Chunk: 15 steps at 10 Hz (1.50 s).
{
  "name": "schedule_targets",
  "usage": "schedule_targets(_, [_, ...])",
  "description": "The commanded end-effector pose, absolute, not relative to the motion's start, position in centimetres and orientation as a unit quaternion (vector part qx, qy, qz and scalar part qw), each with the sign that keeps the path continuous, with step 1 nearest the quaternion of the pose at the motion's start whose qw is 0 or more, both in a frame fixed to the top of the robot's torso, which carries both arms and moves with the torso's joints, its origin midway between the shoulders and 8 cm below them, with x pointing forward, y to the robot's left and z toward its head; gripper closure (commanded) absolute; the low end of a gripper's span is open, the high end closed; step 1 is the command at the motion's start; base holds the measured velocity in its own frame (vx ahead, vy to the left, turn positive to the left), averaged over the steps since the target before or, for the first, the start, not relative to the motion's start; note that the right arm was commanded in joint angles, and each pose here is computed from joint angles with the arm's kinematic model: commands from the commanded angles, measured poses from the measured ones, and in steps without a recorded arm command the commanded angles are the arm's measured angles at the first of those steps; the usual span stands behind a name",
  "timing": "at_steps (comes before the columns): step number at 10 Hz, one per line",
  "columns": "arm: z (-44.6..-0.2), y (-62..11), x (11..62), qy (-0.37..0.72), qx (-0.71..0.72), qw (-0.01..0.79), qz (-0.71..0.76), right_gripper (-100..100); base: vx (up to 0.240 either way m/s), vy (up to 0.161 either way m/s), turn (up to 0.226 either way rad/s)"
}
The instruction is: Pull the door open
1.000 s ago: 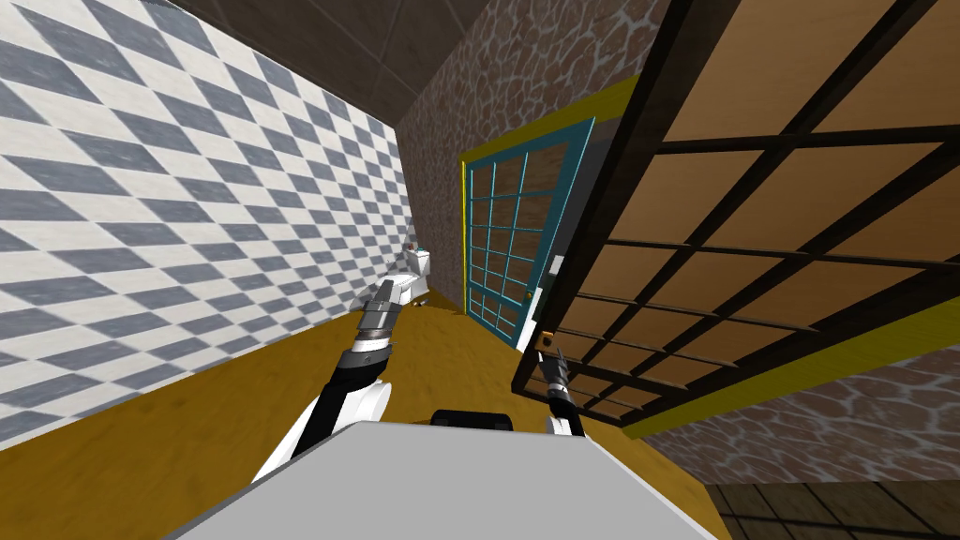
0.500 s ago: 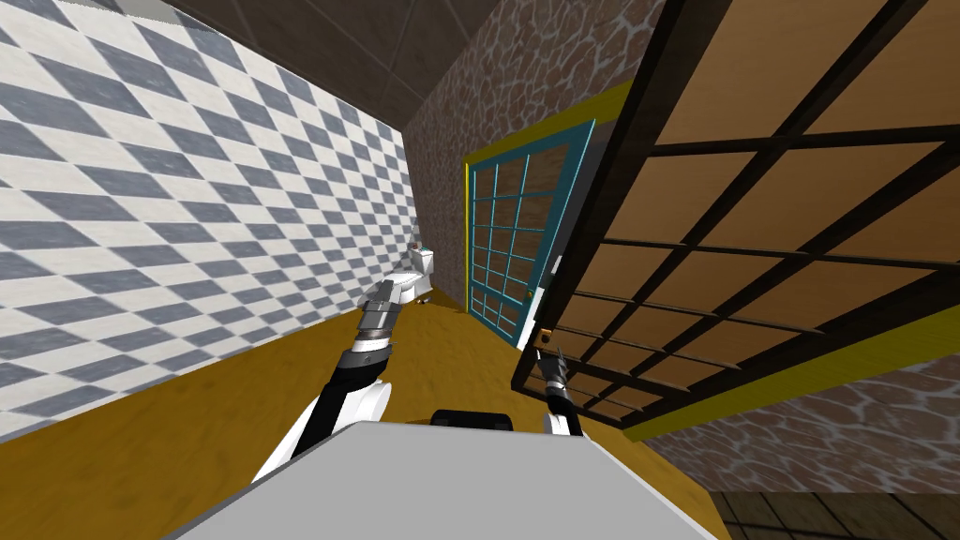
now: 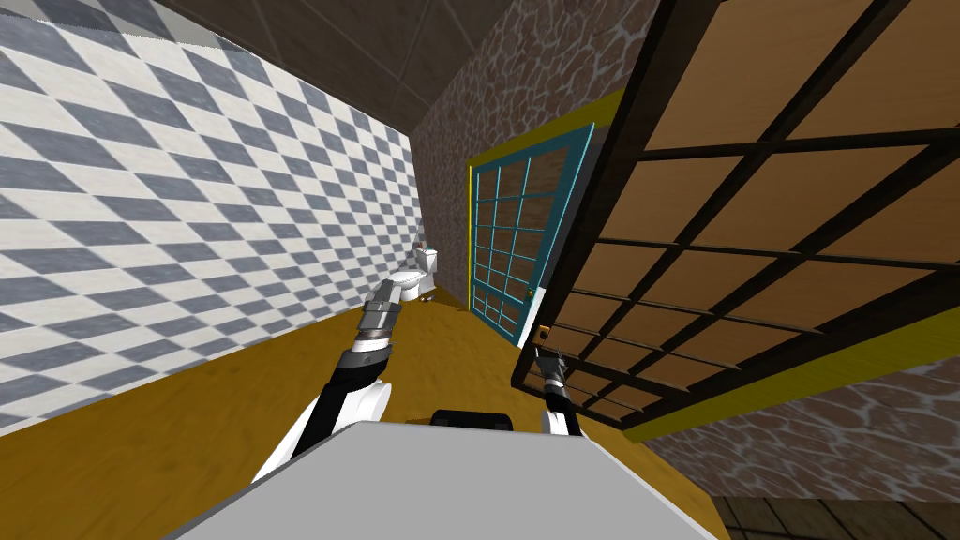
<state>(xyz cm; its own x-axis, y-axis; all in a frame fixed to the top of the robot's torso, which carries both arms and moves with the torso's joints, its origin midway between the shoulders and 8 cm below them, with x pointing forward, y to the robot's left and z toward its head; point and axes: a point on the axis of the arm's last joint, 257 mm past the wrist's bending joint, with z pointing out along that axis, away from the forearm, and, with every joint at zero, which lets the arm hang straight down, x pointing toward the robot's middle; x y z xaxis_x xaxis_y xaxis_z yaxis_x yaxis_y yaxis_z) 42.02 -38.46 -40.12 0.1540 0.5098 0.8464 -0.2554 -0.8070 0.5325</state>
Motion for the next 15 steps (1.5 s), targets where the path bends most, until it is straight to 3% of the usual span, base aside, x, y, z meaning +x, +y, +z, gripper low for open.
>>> schedule_targets(1, [-40.1,-38.4,42.1,0.078,0.701,0.286,0.649,-100,-0.047,-0.024,0.04])
schedule_targets(15, [-39.8,-37.3,43.2,-0.092,0.701,0.137,0.694,-100,-0.065,-0.022,0.054])
